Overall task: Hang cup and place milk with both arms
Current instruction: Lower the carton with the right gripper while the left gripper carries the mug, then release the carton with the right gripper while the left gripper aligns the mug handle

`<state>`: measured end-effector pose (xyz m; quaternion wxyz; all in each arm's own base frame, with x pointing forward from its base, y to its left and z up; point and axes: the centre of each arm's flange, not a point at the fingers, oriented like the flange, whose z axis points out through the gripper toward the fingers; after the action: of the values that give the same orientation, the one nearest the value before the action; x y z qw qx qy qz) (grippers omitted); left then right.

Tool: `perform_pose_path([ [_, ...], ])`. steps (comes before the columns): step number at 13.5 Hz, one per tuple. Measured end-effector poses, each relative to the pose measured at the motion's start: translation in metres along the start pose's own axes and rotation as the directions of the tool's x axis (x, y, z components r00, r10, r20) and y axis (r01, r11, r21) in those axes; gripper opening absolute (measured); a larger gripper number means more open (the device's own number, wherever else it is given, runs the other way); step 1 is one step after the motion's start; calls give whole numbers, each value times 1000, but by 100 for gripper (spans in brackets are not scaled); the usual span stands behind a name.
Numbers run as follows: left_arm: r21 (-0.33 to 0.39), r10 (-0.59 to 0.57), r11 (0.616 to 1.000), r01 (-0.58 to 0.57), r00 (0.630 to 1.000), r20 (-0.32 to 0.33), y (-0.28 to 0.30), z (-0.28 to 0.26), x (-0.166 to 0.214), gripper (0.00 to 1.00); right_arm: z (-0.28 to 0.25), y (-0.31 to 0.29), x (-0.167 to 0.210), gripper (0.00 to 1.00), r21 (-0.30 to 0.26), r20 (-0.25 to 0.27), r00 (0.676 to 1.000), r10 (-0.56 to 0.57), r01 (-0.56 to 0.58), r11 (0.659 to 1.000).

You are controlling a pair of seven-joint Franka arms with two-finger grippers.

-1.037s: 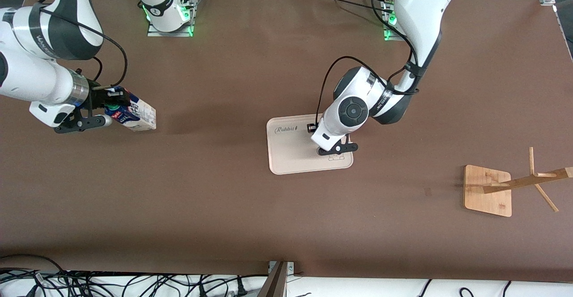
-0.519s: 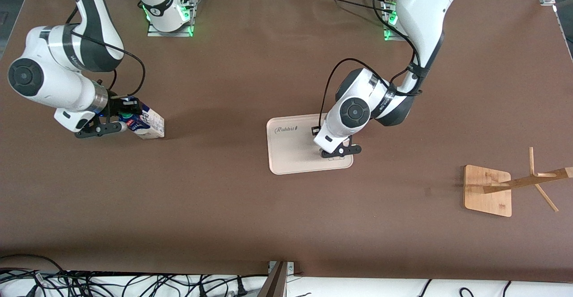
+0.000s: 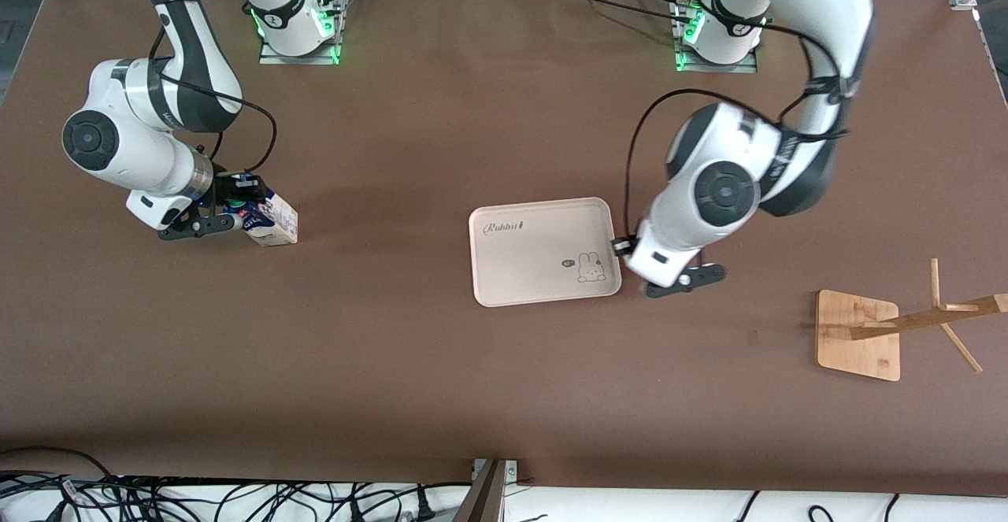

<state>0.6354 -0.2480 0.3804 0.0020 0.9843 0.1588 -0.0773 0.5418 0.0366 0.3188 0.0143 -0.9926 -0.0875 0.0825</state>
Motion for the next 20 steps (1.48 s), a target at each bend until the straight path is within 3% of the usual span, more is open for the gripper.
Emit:
perform_pose_path([
  [2, 19, -47, 999, 47, 999, 14, -39, -35, 23, 7, -1, 0, 0, 67, 0, -1, 1000, 0, 0, 1000],
  [5, 36, 14, 999, -16, 998, 61, -88, -68, 45, 7, -10, 0, -1, 98, -1, -18, 1000, -1, 1, 1000],
  [13, 3, 33, 999, -33, 997, 71, -212, -109, 96, 7, -101, -4, -5, 100, 4, -47, 999, -8, 8, 1000],
  [16, 11, 20, 1000, -21, 993, 116, -233, -115, 95, 7, -141, -5, -8, 100, 5, -57, 998, -12, 12, 1000],
  [20, 0, 31, 1000, -32, 996, 82, -252, -152, 94, 7, -175, 1, -2, 100, -6, -120, 993, -5, 4, 1000],
])
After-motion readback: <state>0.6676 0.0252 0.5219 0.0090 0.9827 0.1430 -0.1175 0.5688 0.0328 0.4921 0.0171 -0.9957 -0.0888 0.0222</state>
